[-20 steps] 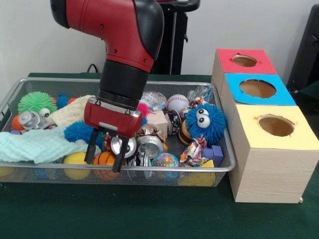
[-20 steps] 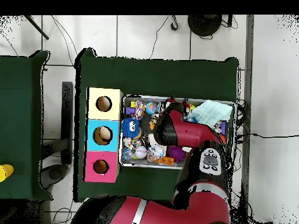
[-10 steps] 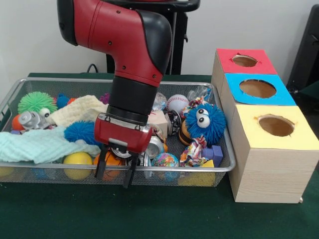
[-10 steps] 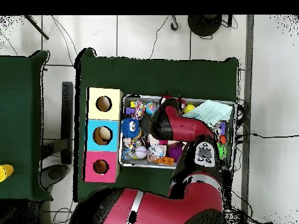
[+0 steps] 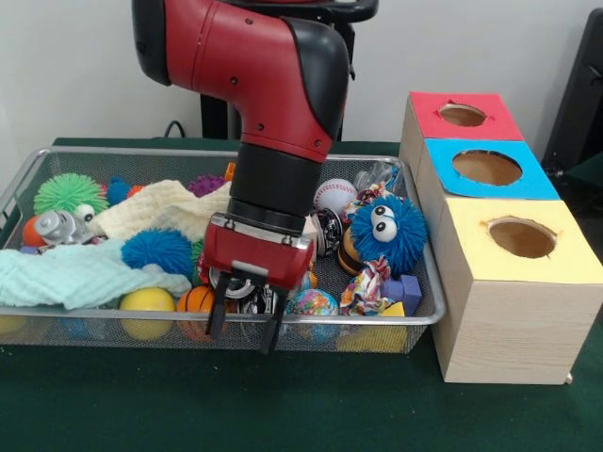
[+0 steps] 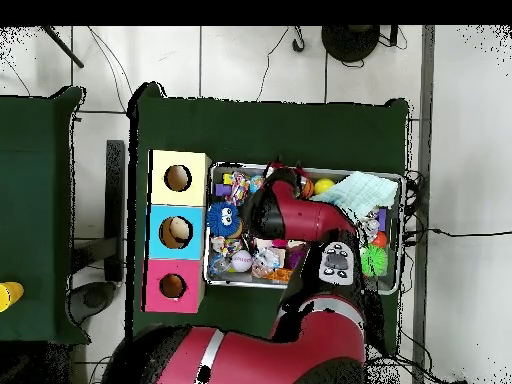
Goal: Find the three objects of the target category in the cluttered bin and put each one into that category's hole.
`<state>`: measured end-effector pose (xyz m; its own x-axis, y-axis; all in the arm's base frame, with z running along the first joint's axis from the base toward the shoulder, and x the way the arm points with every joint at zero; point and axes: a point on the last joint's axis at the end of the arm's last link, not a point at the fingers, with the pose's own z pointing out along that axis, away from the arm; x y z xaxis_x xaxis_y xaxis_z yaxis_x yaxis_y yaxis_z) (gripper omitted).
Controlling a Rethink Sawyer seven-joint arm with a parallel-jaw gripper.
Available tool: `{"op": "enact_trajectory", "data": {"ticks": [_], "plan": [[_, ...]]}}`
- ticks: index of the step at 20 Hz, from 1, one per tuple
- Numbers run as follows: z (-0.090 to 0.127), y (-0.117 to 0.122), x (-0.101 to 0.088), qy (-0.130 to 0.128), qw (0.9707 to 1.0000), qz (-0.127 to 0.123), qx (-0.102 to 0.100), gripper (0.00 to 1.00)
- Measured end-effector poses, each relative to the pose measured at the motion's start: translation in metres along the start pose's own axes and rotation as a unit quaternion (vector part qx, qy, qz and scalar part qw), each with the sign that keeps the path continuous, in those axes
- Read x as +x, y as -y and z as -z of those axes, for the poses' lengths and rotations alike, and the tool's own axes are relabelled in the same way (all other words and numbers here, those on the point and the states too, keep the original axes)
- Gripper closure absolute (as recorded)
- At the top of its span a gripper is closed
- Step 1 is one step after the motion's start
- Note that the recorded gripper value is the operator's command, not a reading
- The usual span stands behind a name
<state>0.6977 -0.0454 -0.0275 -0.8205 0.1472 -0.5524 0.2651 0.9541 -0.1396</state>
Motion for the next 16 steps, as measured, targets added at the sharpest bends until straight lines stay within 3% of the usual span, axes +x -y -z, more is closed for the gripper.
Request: {"op": "enact_trajectory", "data": {"ticks": [3, 16], "plan": [[0.005, -0.012, 0.000, -0.005, 1.0000, 0.007, -0.004, 0.00], [0.039, -0.024, 0.002, -0.033, 0.9993, 0.015, -0.002, 0.00]]}}
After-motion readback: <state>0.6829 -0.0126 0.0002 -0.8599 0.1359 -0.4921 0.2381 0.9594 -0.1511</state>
